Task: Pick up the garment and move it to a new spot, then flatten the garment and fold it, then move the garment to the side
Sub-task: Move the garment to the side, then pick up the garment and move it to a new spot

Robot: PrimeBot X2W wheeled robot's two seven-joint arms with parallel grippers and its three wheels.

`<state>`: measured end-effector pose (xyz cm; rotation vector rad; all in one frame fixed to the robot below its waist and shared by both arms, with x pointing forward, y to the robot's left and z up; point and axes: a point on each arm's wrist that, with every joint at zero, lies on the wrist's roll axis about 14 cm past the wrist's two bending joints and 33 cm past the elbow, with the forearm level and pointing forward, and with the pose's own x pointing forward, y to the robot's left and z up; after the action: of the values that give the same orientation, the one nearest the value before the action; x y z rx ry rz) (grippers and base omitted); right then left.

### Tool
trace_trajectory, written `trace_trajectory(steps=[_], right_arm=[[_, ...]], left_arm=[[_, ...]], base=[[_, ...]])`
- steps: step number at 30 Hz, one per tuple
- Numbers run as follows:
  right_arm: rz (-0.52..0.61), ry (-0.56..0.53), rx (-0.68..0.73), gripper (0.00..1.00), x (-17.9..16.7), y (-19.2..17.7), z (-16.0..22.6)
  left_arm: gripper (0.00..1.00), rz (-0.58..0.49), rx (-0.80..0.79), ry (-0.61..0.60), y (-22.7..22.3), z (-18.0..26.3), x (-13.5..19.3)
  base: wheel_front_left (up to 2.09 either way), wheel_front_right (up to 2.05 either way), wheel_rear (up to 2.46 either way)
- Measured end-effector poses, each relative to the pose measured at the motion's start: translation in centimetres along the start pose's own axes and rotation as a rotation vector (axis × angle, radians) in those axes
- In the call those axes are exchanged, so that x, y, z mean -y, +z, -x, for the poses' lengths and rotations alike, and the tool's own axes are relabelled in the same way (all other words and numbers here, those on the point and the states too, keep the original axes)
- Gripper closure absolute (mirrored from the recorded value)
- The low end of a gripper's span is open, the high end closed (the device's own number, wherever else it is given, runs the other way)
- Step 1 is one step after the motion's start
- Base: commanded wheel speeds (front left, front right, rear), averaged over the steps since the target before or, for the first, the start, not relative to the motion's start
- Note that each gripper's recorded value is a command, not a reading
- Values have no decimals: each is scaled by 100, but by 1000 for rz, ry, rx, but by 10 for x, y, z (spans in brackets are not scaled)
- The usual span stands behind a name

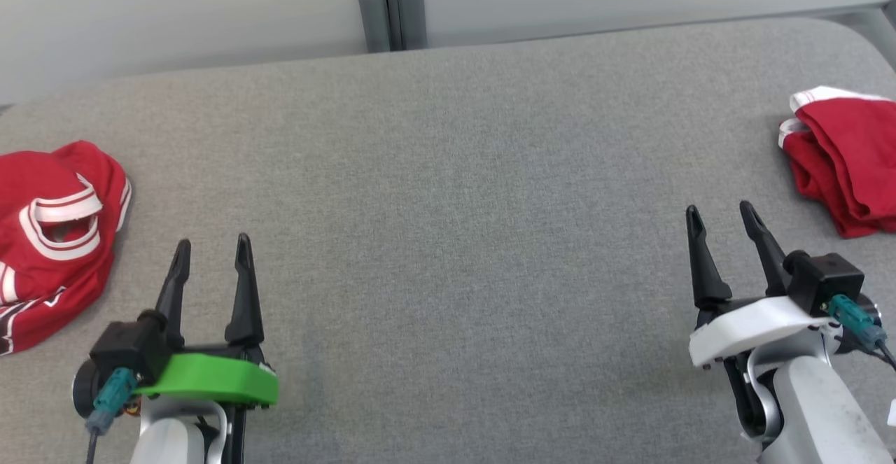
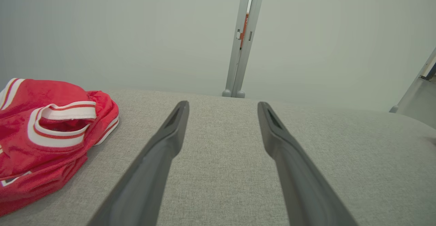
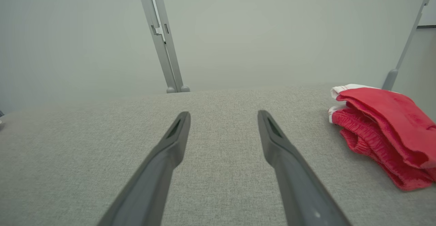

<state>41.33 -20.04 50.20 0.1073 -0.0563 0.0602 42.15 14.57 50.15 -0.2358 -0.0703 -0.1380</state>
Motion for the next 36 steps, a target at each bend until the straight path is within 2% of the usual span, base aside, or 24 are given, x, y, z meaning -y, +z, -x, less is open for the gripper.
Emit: trace_trajectory(steps=[9,25,30,36], right_arm=[[-26,-26,-22,0,2,-6,22],[-4,32,-4,0,-14,1,15],[-1,84,-10,0,-33,-3,6],[-9,168,-19,0,-63,-7,-8]], left_arm=[[0,-6,-15,38,1,29,-9],[0,-4,7,69,9,41,-17],[0,-5,15,95,12,46,-23],[0,-15,31,175,19,62,-46]], base=[[0,0,0],[0,0,0],[0,0,0],[0,0,0]])
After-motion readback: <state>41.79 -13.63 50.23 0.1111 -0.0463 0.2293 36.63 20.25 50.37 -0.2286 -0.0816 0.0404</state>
